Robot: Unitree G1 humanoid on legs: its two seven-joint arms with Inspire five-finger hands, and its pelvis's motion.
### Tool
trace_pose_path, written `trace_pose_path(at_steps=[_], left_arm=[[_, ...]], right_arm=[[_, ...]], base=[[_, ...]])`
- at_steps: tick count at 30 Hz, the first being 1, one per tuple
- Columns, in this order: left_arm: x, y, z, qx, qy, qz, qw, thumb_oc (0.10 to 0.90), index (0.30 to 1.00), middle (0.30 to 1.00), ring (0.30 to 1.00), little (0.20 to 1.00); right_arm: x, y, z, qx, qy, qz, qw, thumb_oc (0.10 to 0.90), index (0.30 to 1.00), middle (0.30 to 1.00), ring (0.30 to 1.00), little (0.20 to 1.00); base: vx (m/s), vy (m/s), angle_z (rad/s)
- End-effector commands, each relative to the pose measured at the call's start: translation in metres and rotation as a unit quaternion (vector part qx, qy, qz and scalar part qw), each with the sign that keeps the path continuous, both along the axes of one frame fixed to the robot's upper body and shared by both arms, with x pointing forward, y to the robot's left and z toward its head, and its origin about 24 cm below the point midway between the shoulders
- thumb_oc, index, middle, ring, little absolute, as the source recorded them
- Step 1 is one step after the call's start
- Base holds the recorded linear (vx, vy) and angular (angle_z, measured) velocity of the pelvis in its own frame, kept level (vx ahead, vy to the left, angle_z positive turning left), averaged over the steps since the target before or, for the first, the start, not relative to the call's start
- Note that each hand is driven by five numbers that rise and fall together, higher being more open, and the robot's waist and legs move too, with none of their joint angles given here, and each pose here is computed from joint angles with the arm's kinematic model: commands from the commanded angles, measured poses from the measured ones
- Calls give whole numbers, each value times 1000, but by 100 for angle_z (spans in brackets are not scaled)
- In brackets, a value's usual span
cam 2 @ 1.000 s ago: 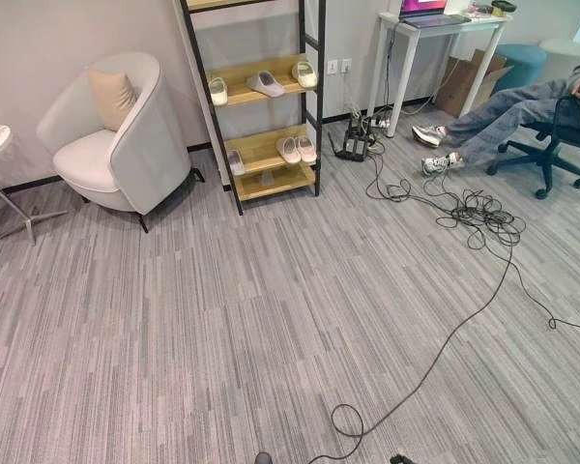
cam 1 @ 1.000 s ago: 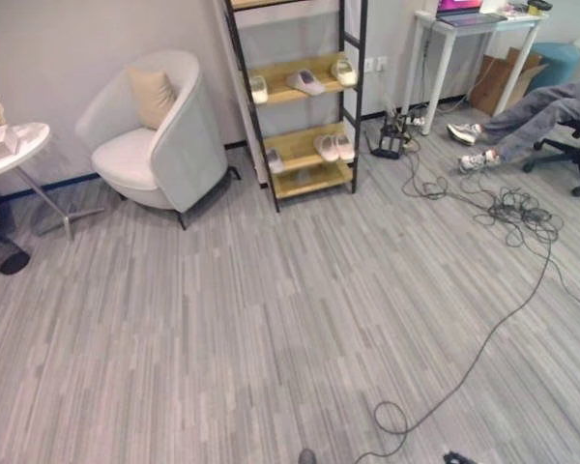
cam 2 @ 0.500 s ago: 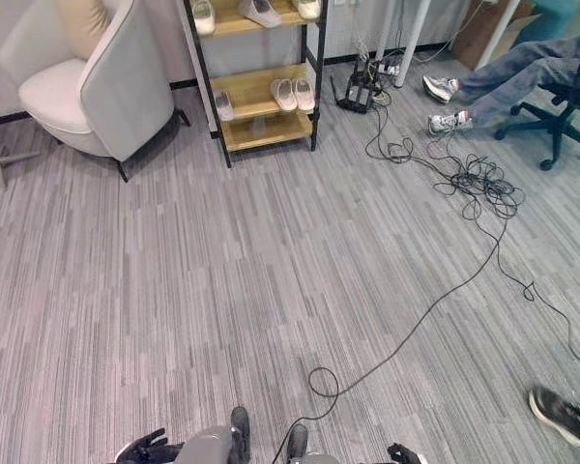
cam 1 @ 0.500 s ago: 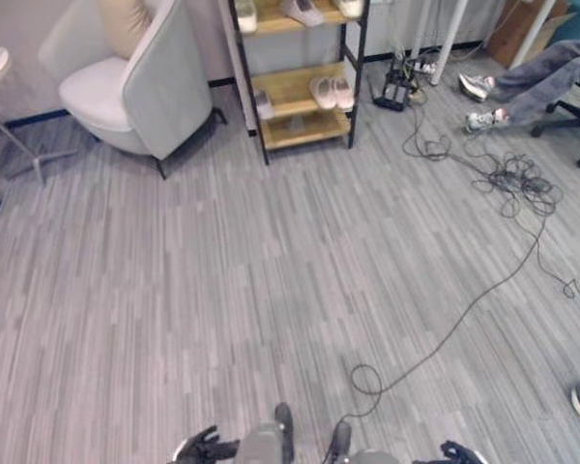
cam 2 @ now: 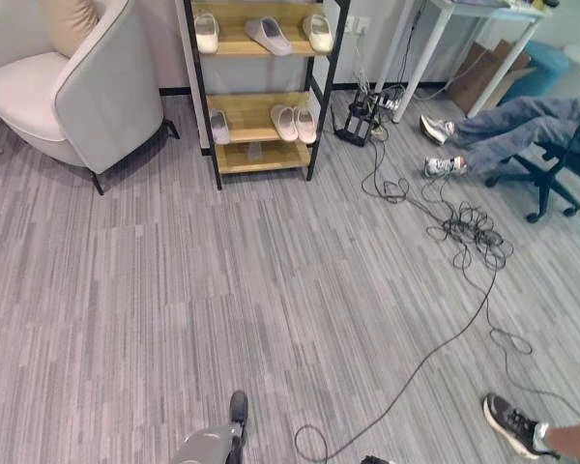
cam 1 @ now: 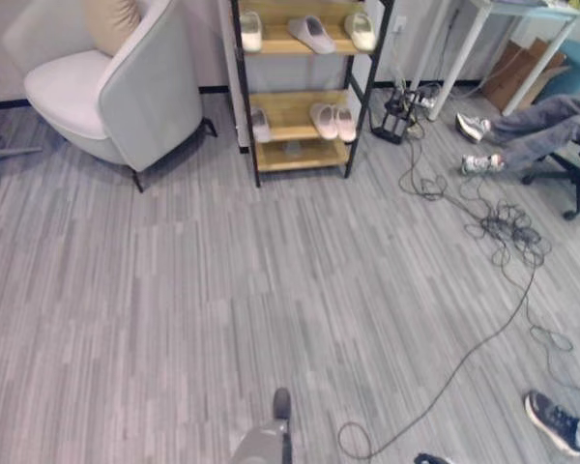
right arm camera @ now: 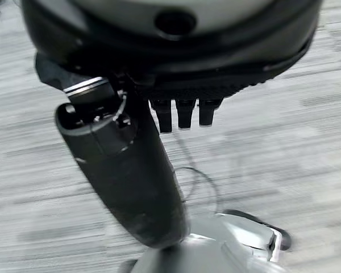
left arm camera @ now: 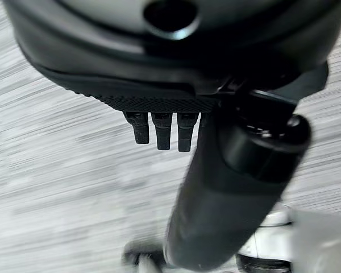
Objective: Arrange the slippers neatly on the shoe rack.
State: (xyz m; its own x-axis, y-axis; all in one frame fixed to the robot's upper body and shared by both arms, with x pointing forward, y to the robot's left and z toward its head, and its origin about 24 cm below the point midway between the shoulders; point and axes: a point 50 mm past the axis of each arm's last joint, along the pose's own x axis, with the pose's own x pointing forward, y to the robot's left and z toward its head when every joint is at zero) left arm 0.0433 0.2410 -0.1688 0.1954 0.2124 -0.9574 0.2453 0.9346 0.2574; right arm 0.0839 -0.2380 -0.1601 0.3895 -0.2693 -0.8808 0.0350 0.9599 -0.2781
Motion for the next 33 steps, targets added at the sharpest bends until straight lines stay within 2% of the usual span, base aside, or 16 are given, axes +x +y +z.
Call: trace_pose_path(at_steps=[1, 2, 3, 5, 9, 13, 15, 16, 19, 22, 23, 24, 25, 29, 33], left_arm=[[80, -12, 15, -18, -150, 29, 988, 800, 900, 900, 900, 900], [80, -12, 15, -18, -150, 29, 988, 800, 900, 900, 900, 900], [99, -20, 21, -34, -191, 26, 981, 800, 900, 900, 900, 900], [120, -32, 29, -50, -229, 2, 972, 800, 900, 900, 900, 900], [123, -37, 29, -52, -231, -6, 972, 800, 900, 900, 900, 900], [90, -40, 13, -38, -151, -40, 987, 800, 900, 900, 900, 900], [54, -39, 2, -28, -85, -41, 995, 800, 900, 900, 900, 900], [50, -35, 1, -20, -76, -36, 996, 800, 900, 900, 900, 900], [44, -32, 0, -15, -69, -36, 997, 800, 900, 900, 900, 900], [43, -33, 0, -11, -75, -50, 996, 800, 900, 900, 900, 900], [39, -30, 0, -12, -63, -68, 996, 800, 900, 900, 900, 900], [45, -28, 2, -13, -78, -66, 995, 800, 900, 900, 900, 900], [46, -21, 4, -6, -82, -65, 994, 800, 900, 900, 900, 900], [48, -29, 3, -10, -92, -72, 993, 800, 900, 900, 900, 900], [58, -20, 7, 8, -113, -38, 993, 800, 900, 900, 900, 900]], right_arm=[[14, 15, 0, 10, 0, 77, 997, 800, 900, 900, 900, 900], [14, 15, 0, 10, 0, 77, 997, 800, 900, 900, 900, 900], [21, 18, 2, 9, -12, 94, 995, 800, 900, 900, 900, 900], [19, 14, 3, 5, -14, 84, 996, 800, 900, 900, 900, 900], [14, 11, 2, 1, -5, 79, 997, 800, 900, 900, 900, 900], [-1, 8, -2, 0, 28, 77, 997, 800, 900, 900, 900, 900], [-3, 2, -2, -5, 34, 77, 996, 800, 900, 900, 900, 900], [0, 1, 0, -9, 26, 71, 997, 800, 900, 900, 900, 900], [4, -2, 1, -13, 19, 66, 998, 800, 900, 900, 900, 900], [22, -15, 10, -40, -22, 44, 998, 800, 900, 900, 900, 900], [58, -40, 27, -60, -44, 24, 997, 800, 900, 900, 900, 900], [36, -48, 24, -65, -36, 28, 997, 800, 900, 900, 900, 900], [29, -48, 22, -59, -29, 25, 998, 800, 900, 900, 900, 900], [21, -28, 13, -46, -15, 40, 998, 800, 900, 900, 900, 900], [23, -4, 7, -24, -11, 77, 997, 800, 900, 900, 900, 900]], base=[[338, 103, 24], [328, 30, 13], [501, 13, 28], [732, -116, 37], [464, -123, 57], [585, -206, 68], [628, -383, 25], [445, -429, -2], [161, -234, -2], [627, -193, -11], [748, 15, -1], [579, 13, -19], [388, 5, -13], [376, 85, -28], [216, 108, -32]])
